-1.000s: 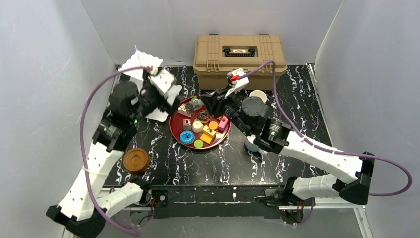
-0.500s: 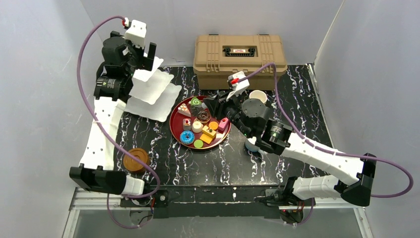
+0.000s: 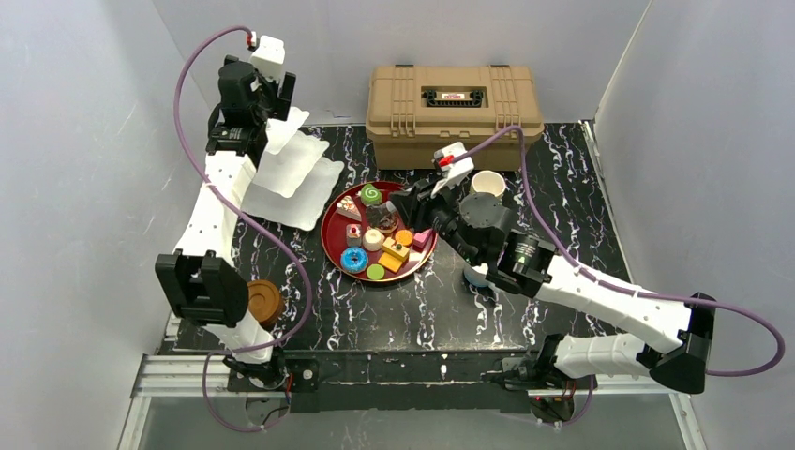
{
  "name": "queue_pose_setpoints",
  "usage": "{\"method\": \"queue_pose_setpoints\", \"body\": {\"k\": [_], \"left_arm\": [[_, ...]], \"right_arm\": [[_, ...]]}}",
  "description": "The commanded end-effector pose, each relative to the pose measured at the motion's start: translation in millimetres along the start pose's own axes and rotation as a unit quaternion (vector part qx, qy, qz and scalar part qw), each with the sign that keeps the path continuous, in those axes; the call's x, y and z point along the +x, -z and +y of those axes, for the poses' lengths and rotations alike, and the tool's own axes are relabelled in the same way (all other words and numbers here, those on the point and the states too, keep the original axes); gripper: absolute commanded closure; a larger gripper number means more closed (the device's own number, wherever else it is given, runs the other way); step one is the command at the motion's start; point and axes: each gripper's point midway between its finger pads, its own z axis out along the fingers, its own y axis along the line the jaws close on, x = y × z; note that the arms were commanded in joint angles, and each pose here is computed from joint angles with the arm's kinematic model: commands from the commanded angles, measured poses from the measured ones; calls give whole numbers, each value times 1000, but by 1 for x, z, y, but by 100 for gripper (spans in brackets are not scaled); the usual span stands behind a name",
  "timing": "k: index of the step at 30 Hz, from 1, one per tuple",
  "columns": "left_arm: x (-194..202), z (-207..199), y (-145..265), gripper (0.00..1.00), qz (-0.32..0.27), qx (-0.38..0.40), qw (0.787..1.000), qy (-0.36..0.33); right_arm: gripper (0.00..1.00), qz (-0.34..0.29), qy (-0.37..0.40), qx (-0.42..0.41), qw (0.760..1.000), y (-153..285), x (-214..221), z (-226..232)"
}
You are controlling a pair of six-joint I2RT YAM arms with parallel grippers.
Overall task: Serve the afternoon tea
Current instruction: Move the desert table to the center of the board.
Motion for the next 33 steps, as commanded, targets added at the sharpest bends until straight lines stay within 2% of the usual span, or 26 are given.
{"method": "queue_pose_setpoints", "body": {"k": [1, 4, 6, 9, 12, 15, 20, 26, 33], "left_arm": [[-7, 19, -9, 26, -22, -19, 999, 24], [-1, 10, -16, 42, -23, 11, 999, 39], [2, 3, -18, 62, -21, 24, 999, 41], [2, 2, -15, 83, -24, 26, 998, 47], [-2, 5, -7, 95, -30, 22, 998, 46], [-8, 11, 6, 100, -41, 19, 998, 31], [-17, 9, 34, 100, -50, 45, 998, 21], [-11, -8, 73, 100, -39, 106, 993, 24], [-3, -4, 91, 100, -38, 105, 993, -31]], "right_arm": [[66, -33, -9, 6, 999, 5, -15, -4], [66, -24, 2, 12, 1000, 1, -7, -7], [66, -18, 7, 18, 1000, 0, -2, -11], [66, -9, 16, 27, 999, -4, 7, -16], [66, 4, 28, 35, 999, -9, 19, -21], [66, 23, 38, 42, 998, -12, 35, -26], [67, 47, 43, 53, 997, -10, 56, -35], [67, 53, 52, 72, 995, -3, 58, -47], [67, 53, 56, 88, 993, 7, 54, -60]]}}
